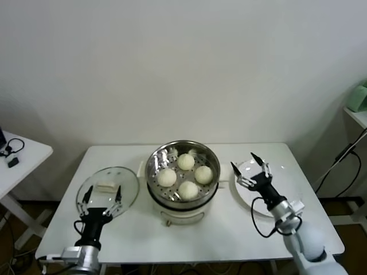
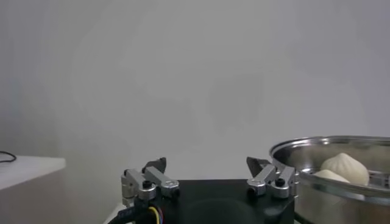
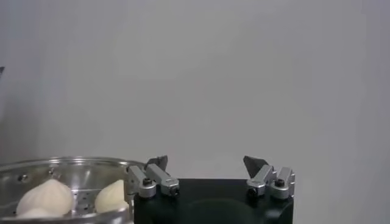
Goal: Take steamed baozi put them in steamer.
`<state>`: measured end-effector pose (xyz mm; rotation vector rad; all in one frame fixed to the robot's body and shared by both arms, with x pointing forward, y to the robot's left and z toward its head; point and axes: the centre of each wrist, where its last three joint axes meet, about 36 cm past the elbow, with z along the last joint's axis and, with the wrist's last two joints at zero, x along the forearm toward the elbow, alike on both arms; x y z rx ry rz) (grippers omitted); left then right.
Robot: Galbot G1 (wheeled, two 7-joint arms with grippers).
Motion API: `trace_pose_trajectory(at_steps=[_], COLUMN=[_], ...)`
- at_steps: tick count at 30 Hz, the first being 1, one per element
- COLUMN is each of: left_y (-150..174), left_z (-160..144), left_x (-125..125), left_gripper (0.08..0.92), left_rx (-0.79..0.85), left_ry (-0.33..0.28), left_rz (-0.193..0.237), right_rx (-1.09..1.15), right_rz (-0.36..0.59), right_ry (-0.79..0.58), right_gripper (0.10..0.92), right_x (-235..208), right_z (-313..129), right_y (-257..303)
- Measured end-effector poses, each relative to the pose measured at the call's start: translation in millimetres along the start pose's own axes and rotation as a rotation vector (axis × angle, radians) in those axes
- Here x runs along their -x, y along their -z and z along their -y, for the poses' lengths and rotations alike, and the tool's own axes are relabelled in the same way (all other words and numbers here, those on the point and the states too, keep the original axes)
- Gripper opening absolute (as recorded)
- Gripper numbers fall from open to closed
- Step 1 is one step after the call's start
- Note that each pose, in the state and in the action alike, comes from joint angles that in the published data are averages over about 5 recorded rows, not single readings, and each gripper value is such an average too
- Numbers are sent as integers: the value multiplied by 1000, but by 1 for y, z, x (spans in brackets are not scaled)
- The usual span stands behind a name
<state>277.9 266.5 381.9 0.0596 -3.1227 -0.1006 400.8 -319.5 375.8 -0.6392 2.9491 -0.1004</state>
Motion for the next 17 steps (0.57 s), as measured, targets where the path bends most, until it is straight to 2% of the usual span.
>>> trace_pose_trajectory(at_steps=[8,17], left_y=[-1,0], left_z=[-1,0], left_x=[-1,0], left_gripper=[823,823], left_rx=[1,5], left_ry=[13,29], left_rz=[1,8], right_rx=[83,115], right_rz=[-19,-28], right_ry=[-73,-110], right_gripper=[823,823], right_x=[-41,-60], right_z=[-26,-35], right_y=[-25,-33])
